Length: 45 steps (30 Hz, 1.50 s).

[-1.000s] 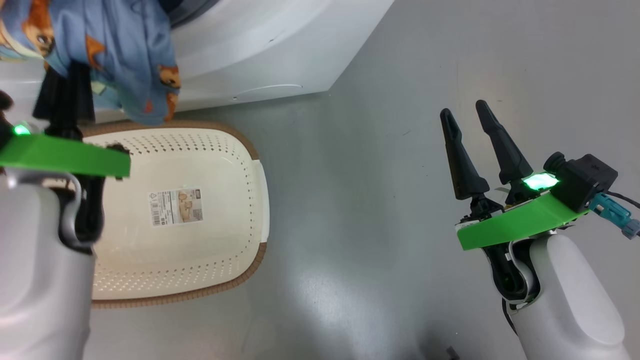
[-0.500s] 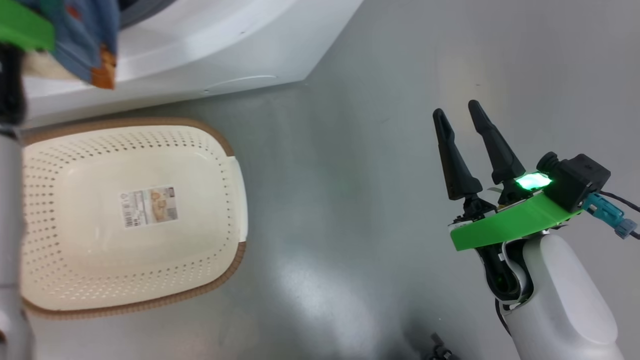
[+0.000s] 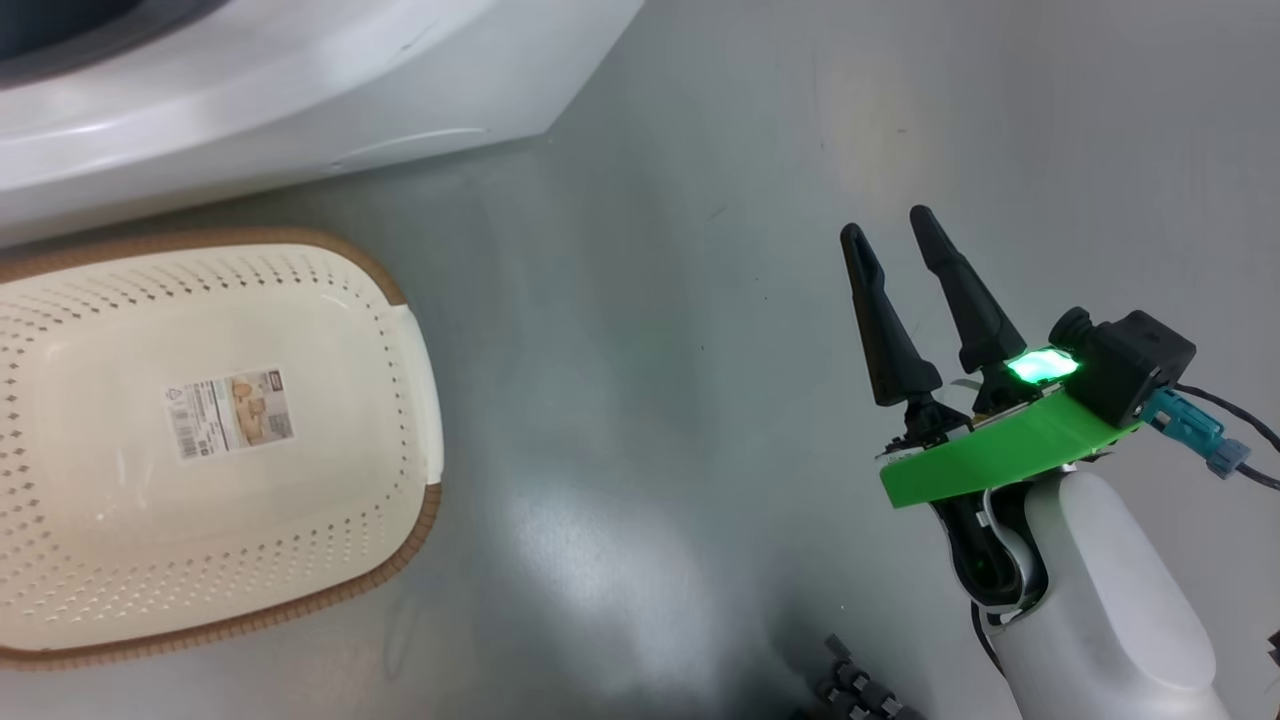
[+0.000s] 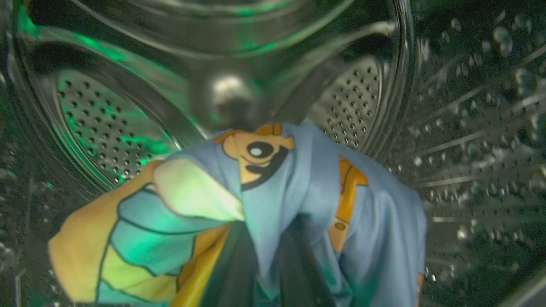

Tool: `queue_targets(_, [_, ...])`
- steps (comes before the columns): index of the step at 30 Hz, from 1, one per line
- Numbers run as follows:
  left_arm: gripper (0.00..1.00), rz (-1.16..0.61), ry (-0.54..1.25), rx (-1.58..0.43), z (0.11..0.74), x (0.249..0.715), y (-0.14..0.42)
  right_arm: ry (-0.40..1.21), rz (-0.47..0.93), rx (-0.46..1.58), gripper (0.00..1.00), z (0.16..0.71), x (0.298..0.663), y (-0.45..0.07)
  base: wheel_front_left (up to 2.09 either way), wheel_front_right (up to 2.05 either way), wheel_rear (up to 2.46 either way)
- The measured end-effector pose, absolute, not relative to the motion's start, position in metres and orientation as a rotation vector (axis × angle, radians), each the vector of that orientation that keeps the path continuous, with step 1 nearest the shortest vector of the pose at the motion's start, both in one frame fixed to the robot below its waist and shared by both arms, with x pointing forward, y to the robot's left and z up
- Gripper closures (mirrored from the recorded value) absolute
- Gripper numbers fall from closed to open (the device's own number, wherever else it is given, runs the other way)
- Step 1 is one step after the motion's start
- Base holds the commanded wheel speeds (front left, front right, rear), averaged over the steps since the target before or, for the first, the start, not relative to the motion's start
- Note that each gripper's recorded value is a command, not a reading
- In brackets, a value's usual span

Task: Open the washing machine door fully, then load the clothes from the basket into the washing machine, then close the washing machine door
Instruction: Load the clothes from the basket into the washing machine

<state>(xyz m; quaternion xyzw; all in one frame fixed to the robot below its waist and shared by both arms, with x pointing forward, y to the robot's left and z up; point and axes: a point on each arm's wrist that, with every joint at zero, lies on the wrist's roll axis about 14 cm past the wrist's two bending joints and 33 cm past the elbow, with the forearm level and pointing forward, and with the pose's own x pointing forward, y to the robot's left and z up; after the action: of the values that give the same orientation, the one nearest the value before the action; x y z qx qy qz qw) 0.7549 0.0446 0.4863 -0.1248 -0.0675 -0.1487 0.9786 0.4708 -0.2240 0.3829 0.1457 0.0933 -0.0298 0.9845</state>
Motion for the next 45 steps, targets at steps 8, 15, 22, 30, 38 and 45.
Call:
queue_targets(8, [0.69,-0.231,-0.119,-0.251,0.467,0.759,0.059,0.192,-0.057,0.293,0.0,0.378,0.476,-0.223,0.0,0.0,0.0])
queue_targets(15, [0.0,-0.246,0.165,-0.212,0.394,0.742,0.053,0.191,-0.041,0.302,0.0,0.378,0.478,-0.217,0.0,0.0,0.0])
queue_targets(22, [0.0,-0.251,0.198,-0.2,0.392,0.742,0.054,0.189,-0.036,0.306,0.0,0.379,0.479,-0.215,0.0,0.0,0.0])
queue_targets(30, [0.0,-0.283,0.209,-0.172,0.393,0.735,0.05,0.178,-0.033,0.311,0.0,0.383,0.48,-0.213,0.0,0.0,0.0])
queue_targets(38, [0.0,-0.317,0.198,-0.146,0.399,0.723,0.046,0.155,-0.028,0.319,0.0,0.392,0.483,-0.212,0.0,0.0,0.0])
queue_targets(45, [0.0,-0.355,0.2,-0.136,0.395,0.703,0.038,0.132,-0.03,0.325,0.0,0.4,0.485,-0.212,0.0,0.0,0.0])
